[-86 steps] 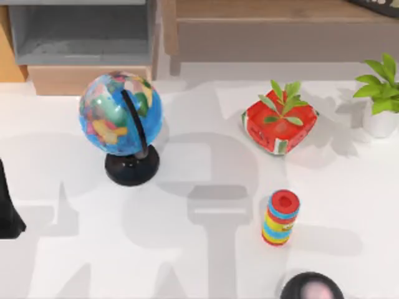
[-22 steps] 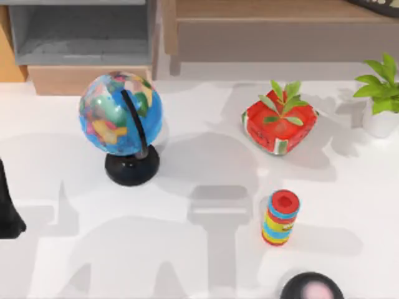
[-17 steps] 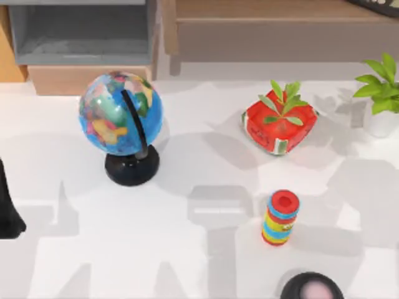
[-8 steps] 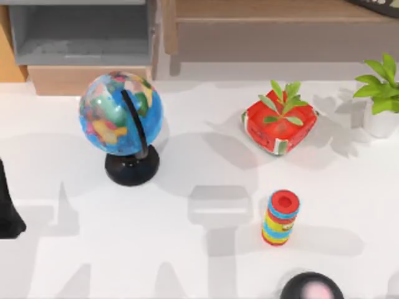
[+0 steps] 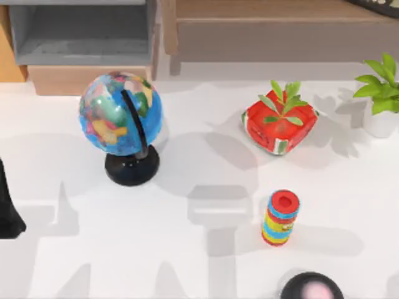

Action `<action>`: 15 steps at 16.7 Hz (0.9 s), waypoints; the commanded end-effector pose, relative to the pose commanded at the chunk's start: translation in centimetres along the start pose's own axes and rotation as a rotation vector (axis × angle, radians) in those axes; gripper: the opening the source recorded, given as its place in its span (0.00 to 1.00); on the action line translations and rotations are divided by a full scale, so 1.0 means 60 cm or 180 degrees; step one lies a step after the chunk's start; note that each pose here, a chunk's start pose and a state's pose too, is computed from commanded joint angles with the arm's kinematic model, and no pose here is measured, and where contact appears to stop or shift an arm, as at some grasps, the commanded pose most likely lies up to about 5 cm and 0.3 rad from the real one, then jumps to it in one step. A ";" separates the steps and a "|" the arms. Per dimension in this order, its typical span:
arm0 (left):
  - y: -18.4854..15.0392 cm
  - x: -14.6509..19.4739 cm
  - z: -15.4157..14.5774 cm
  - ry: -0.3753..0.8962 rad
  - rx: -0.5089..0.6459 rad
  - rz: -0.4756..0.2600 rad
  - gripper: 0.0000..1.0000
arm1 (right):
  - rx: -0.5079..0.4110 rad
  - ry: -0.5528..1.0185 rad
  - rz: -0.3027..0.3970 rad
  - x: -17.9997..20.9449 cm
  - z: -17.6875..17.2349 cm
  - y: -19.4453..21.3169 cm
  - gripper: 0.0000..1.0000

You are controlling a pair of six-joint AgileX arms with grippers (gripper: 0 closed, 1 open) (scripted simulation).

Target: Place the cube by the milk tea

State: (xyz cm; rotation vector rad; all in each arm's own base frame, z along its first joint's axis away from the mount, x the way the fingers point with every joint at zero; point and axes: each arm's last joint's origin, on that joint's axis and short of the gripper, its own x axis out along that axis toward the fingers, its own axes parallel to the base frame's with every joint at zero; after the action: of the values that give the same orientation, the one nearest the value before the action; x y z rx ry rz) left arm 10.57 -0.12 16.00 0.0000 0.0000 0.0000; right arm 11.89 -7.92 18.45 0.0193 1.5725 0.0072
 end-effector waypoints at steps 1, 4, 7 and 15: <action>0.000 0.000 0.000 0.0000 0.0000 0.0000 1.00 | -0.0004 -0.0002 0.0001 0.000 0.000 0.000 0.00; 0.000 0.000 0.000 0.0000 0.0000 0.0000 1.00 | -0.0031 -0.0022 0.0008 0.000 0.000 0.003 0.00; 0.000 0.000 0.000 0.0000 0.0000 0.0000 1.00 | -0.0067 -0.0069 0.0001 -0.001 0.002 0.005 0.00; 0.000 0.000 0.000 0.0000 0.0000 0.0000 1.00 | -0.0118 -0.0232 -0.0077 -0.008 0.006 0.006 0.00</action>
State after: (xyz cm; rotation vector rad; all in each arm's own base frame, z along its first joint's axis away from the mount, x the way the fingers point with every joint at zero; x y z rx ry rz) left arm 10.57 -0.12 16.00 0.0000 0.0000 0.0000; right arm 12.28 -7.58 18.95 -0.0284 1.4994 0.0165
